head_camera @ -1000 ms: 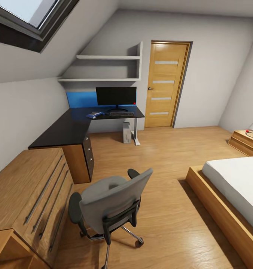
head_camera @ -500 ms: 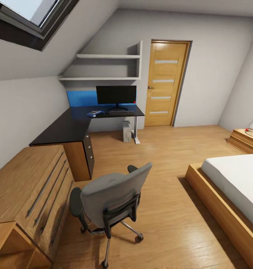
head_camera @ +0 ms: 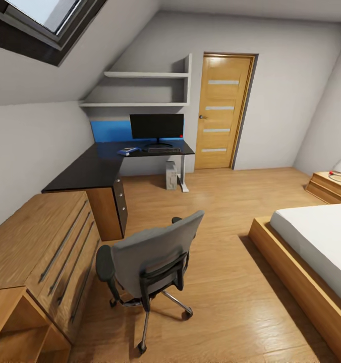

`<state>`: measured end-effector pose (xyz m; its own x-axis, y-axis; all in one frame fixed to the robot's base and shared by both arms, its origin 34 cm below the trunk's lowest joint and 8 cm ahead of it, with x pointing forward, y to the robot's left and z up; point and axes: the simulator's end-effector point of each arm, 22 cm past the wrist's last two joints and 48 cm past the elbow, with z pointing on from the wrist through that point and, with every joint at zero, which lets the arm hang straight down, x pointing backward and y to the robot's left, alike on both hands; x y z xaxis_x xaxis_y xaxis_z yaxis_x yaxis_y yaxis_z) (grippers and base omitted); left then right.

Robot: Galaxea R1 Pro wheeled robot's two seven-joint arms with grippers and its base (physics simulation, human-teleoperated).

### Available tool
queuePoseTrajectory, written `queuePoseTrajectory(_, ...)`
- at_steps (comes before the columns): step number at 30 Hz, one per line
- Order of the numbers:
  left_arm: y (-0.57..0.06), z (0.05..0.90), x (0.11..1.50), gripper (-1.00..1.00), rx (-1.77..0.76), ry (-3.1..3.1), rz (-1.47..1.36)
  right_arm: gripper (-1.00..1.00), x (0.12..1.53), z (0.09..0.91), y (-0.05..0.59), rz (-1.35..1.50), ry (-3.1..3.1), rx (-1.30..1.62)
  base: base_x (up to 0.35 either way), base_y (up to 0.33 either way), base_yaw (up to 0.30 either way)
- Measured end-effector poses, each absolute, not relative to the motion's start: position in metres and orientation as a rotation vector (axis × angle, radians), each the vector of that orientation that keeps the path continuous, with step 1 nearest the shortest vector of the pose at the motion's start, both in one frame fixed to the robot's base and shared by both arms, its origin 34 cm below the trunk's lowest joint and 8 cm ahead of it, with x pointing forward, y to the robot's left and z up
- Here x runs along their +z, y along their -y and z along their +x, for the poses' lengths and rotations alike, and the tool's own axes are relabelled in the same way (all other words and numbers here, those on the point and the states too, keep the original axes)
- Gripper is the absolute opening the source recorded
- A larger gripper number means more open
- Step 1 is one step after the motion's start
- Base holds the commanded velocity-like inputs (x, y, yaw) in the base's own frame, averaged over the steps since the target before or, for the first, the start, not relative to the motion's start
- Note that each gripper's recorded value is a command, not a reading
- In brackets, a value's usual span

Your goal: In the bedroom, organize the workspace by keeping the computer under the desk, ensuring the monitor is on the desk, placing the keyboard on the desk next to the monitor, placing the mouse on the desk next to the keyboard, moving the folder from the swivel chair onto the desk next to the mouse, stacking the notebook on top of the folder with the pen on top of the notebook, and positioning the swivel chair next to the desk.

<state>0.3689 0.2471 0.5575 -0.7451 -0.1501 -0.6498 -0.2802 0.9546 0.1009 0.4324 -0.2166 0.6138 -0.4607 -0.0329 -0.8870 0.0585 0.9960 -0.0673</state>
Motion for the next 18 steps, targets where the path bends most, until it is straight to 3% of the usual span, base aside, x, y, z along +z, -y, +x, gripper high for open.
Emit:
queuePoseTrajectory(12, -0.247, 0.370, 0.539, 1.00, 0.249, -2.421, -0.301, 1.00, 0.596, 0.433, 0.215, 0.018, -2.046, -0.103, -0.007, 0.000, 0.000)
queuePoseTrajectory(18, -0.207, 0.368, 0.522, 1.00, 0.183, -2.524, -0.345, 1.00, 0.564, 0.436, 0.185, -0.016, -2.177, -0.015, 0.000, 0.000, 0.000)
